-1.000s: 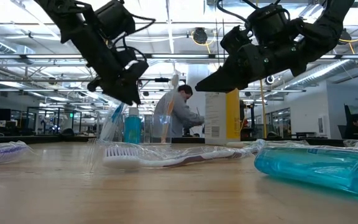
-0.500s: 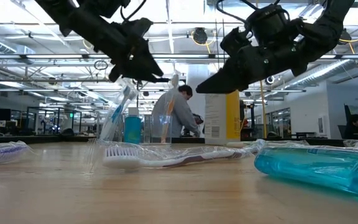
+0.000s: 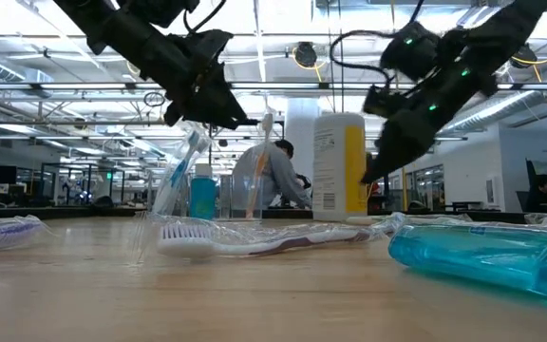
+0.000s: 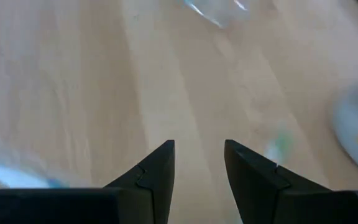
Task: Pick & Place toothbrushing station
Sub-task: Put the green toothbrush into the transparent organizer
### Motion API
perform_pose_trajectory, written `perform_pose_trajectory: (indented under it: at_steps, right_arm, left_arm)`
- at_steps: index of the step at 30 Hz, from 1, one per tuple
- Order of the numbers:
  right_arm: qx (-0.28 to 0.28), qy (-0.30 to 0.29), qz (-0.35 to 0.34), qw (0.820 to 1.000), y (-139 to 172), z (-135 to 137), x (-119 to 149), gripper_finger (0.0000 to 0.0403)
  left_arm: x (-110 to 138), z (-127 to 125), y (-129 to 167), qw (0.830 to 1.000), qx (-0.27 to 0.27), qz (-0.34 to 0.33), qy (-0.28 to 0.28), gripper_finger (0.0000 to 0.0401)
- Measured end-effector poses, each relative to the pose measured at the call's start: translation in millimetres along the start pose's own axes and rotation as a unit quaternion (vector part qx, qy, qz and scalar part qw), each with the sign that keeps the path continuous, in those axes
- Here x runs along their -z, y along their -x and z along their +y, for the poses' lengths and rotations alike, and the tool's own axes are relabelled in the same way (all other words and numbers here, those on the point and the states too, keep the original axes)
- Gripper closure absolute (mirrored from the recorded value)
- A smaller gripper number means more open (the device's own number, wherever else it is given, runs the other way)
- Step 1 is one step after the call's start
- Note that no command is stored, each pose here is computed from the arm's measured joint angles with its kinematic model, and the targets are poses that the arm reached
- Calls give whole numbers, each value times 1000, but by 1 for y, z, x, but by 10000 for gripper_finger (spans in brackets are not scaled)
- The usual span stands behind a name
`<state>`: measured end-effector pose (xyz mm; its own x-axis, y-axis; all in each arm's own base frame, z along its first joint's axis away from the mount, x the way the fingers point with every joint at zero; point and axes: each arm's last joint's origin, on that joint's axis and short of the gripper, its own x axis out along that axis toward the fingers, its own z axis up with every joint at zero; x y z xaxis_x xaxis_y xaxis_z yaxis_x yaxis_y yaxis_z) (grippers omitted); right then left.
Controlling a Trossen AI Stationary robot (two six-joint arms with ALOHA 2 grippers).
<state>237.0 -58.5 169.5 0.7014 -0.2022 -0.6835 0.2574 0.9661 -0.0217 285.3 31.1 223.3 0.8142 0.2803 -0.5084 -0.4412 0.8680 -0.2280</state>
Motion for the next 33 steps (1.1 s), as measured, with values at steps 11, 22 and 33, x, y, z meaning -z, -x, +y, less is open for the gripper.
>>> perform_pose_trajectory:
  at_steps: [11, 22, 33]
  right_arm:
    - [55, -110, 36, 992, 52, 5, 17, 271]
    - [80, -124, 63, 987, 32, -8, 59, 271]
    - [25, -166, 38, 985, 25, -11, 79, 271]
  left_arm:
    - [9, -5, -3, 1000, -3, 24, -2, 258]
    - [9, -10, -2, 1000, -1, 16, 1, 258]
    - [7, -10, -2, 1000, -1, 2, 3, 258]
